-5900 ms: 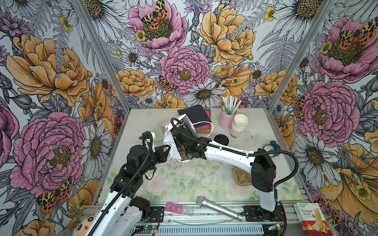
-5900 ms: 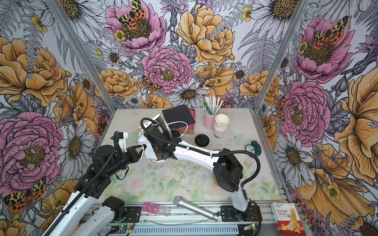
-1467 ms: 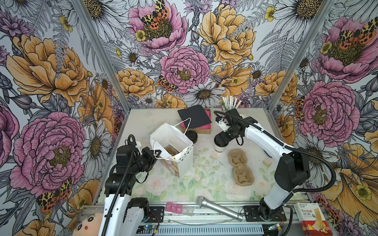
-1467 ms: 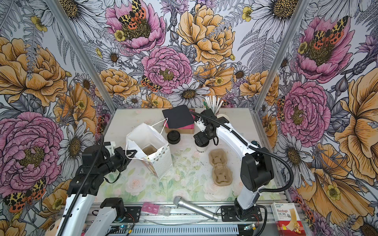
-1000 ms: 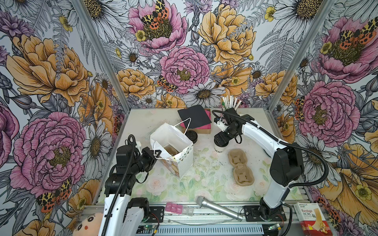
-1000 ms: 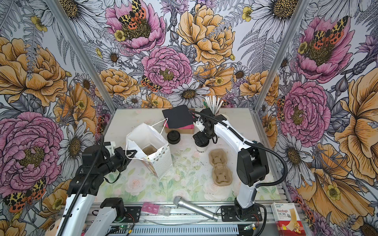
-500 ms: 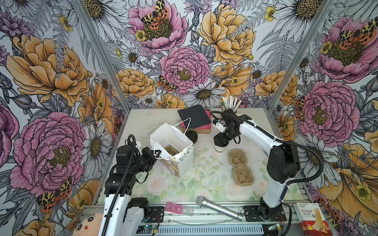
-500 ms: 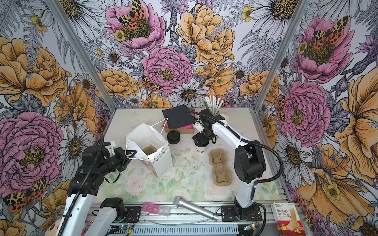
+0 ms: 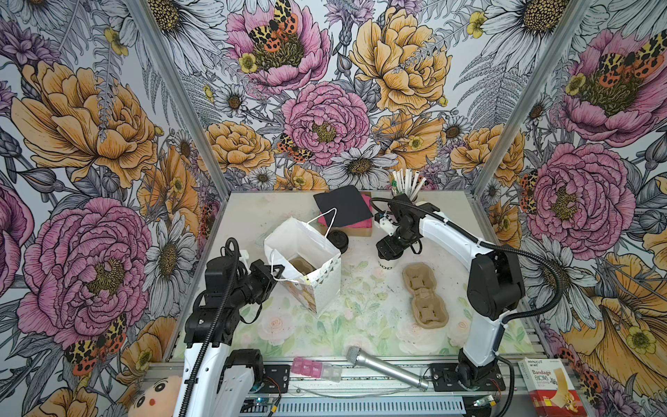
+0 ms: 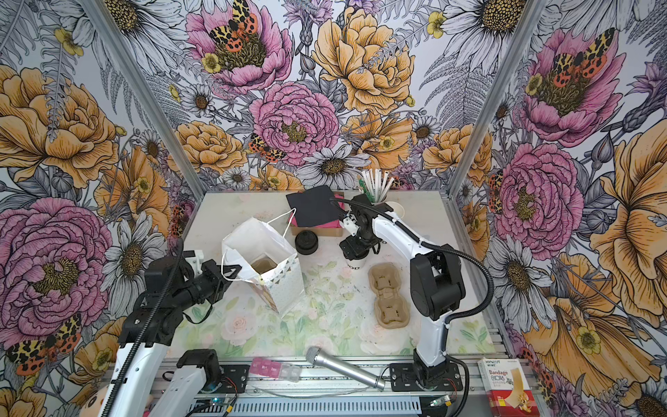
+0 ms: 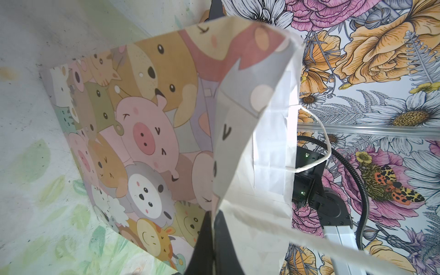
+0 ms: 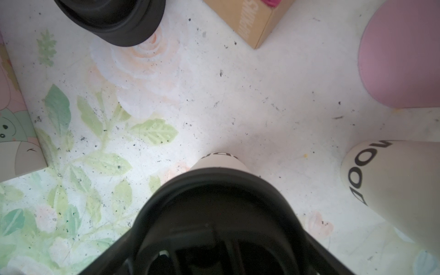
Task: Pack a coffee takeout order
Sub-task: Pick up the coffee cup from the center of the table.
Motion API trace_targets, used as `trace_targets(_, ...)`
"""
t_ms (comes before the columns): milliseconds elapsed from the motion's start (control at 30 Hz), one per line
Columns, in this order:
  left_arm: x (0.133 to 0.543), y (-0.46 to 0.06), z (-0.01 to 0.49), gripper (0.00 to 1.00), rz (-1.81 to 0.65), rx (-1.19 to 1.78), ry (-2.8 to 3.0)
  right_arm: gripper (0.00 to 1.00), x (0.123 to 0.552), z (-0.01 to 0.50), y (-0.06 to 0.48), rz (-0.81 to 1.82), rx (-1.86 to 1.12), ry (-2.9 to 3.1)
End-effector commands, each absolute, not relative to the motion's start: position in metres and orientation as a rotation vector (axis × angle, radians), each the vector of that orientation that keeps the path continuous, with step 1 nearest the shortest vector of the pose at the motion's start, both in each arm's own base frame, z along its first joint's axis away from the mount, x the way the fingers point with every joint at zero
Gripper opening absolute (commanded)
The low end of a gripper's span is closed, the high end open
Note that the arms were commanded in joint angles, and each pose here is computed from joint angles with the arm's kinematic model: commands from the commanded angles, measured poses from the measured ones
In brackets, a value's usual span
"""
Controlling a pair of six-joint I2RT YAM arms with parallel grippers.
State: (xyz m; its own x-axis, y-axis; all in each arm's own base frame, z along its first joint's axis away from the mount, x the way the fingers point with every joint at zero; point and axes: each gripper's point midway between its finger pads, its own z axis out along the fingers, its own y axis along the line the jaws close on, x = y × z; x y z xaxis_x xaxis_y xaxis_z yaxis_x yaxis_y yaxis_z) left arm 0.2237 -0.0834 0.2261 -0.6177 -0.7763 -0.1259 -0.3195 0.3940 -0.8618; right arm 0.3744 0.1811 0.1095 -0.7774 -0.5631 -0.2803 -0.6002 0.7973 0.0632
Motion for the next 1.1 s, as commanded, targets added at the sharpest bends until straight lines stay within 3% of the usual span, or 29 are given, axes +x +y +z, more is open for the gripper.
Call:
trace_targets(0, 0.224, -0.076, 0.220, 0.00, -1.100, -0.954, 2.141, 0.95, 0.386, 0.115, 0.180, 0.197, -0.897, 2.714)
trace_targets(633, 0.226, -0.076, 0.219, 0.00, -1.094, -0.957, 2.147, 0.90, 0.383, 0.119, 0.182, 0.179, -0.906, 2.706)
trace_targets(1067, 0.227, -0.075, 0.219, 0.00, -1.089, -0.964, 2.146, 0.90, 0.374, 0.162, 0.190, 0.245, -0.879, 2.624)
